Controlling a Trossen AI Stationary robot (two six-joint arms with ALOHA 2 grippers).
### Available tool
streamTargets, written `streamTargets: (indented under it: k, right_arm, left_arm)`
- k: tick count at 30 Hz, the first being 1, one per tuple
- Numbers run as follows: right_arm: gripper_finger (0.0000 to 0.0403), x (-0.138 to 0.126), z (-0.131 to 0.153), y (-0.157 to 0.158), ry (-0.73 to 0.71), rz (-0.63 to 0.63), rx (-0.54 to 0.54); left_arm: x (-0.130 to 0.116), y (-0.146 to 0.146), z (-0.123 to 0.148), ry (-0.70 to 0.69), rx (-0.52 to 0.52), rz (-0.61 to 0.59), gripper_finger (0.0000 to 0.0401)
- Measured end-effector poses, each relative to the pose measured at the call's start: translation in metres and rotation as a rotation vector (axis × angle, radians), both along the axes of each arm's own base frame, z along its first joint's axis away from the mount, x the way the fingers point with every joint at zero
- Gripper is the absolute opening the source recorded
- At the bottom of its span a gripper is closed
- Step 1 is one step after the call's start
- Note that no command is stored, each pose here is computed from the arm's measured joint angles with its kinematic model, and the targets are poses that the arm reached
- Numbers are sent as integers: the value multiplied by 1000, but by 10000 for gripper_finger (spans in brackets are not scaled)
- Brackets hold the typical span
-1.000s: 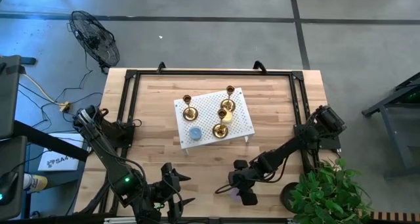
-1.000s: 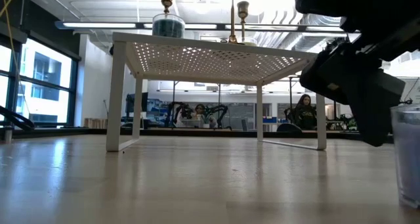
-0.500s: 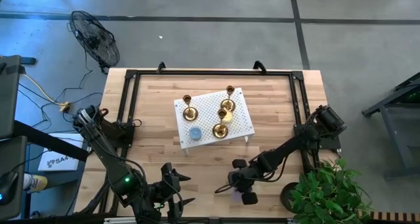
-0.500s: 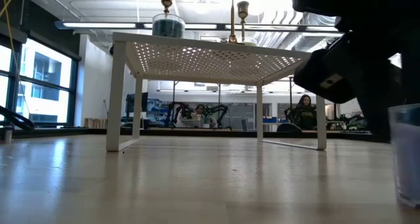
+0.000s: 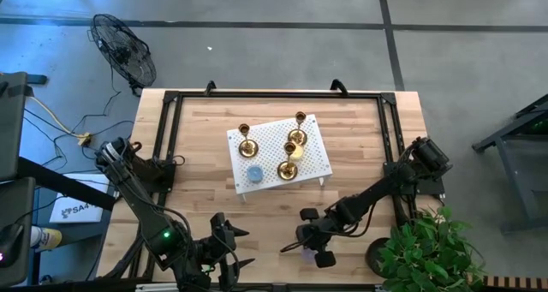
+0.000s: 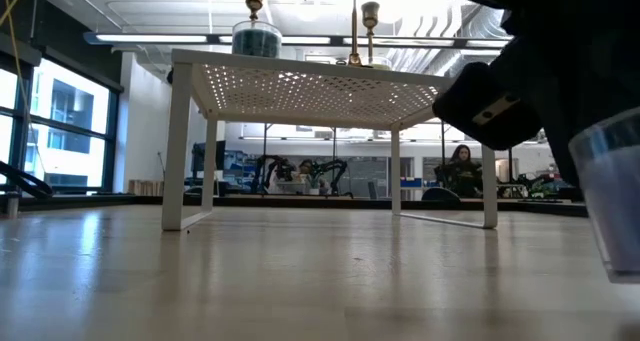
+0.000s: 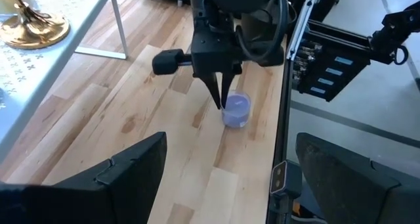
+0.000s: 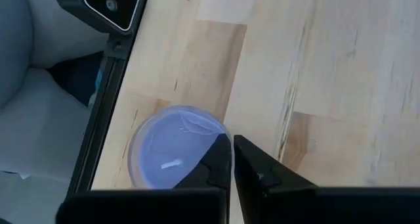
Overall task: Pick & Place candle stick holders
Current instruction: Put the purple scented candle on the shelf
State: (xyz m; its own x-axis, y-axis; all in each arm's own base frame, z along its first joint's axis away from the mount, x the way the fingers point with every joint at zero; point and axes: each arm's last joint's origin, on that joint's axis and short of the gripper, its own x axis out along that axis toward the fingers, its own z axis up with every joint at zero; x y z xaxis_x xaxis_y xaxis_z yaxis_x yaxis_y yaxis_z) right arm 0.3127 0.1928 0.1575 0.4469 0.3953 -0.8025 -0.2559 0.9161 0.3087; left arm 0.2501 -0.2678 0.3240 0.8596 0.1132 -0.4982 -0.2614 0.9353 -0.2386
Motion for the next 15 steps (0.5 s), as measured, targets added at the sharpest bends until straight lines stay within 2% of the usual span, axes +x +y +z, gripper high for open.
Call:
streamTargets:
  k: [7, 12, 15]
  right_arm:
    - [2, -5, 21, -1, -86, 6, -33]
    - [1, -17, 53, -2, -198, -7, -70]
    - [1, -30, 75, -8, -259, -53, -140]
  left_arm:
    - [0, 0, 0, 5, -4, -6, 333]
    - [0, 0, 0, 7, -4, -7, 333]
    - [0, 0, 0, 7, -3, -7, 333]
